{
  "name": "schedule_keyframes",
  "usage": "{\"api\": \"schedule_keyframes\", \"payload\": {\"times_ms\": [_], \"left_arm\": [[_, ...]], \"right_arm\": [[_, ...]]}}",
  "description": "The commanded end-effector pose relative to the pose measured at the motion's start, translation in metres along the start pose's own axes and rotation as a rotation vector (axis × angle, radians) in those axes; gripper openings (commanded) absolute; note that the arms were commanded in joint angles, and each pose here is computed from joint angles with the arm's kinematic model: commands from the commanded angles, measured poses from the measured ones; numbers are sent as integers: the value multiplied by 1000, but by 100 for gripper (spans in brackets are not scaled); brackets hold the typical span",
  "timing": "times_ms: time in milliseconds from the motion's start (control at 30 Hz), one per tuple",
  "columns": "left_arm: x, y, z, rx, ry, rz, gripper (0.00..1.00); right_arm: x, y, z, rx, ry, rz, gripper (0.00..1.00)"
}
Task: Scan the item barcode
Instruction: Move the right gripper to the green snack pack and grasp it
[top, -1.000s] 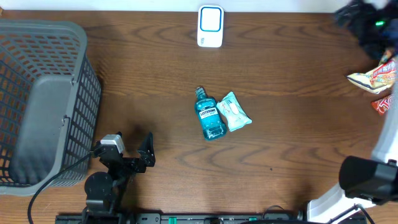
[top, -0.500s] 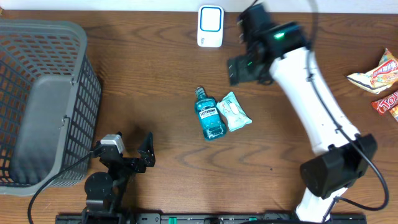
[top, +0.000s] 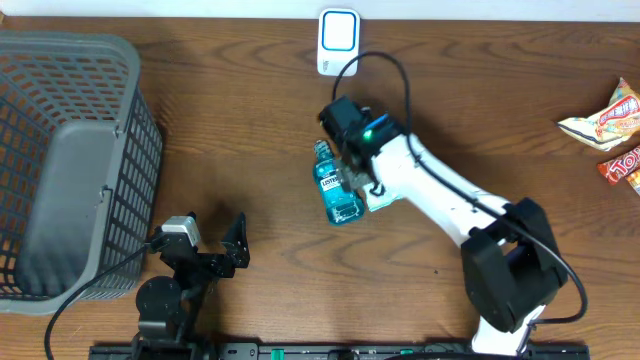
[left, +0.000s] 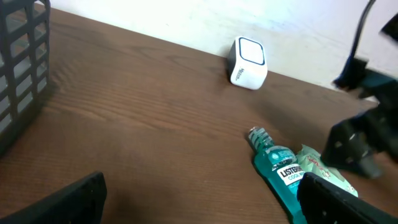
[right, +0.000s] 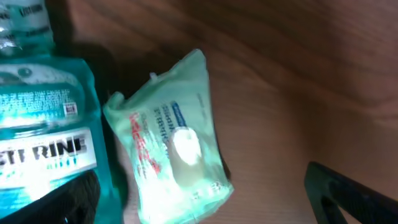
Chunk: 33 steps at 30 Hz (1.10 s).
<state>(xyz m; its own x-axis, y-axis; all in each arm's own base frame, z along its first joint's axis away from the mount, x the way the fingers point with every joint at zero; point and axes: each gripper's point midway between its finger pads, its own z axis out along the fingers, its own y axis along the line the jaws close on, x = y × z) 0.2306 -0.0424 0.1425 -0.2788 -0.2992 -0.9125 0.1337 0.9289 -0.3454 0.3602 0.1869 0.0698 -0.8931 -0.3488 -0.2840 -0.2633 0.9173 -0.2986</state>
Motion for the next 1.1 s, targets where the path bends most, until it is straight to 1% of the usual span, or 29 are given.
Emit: {"api": "schedule_keyframes", "payload": {"times_ms": [0,100,233,300,367,633,833,933,1033,1067], "left_arm": [[11,4,2,-10,32,-1,98],[11,4,2,-10,32,-1,98],[11,4,1,-10,33,-1,98],[11,4,2,-10,32,-1,98],[11,4,2,-10,32,-1,98],[11,4,2,-10,32,-1,98],[11,4,2,-10,32,-1,98],[11,4,2,-10,32,-1,98],[11,4,2,-10,32,-1,98],[11,4,2,-10,32,-1,98]], "right_arm": [[10,-8,12,124,-35,-44,99],[17,0,22,122,-52,-87,97],[18,3,27,122,-70,-99,94],[18,4,29,119,-79,-98,87],[15,6,30,115,-96,-91,83],[17,14,40,124,-106,-109,80],[30,23,58,219,-77,-190,75],[42,25,73,306,-50,-251,72],[55,18,82,421,-24,-290,64],[58,15,84,450,-18,-290,64]]}}
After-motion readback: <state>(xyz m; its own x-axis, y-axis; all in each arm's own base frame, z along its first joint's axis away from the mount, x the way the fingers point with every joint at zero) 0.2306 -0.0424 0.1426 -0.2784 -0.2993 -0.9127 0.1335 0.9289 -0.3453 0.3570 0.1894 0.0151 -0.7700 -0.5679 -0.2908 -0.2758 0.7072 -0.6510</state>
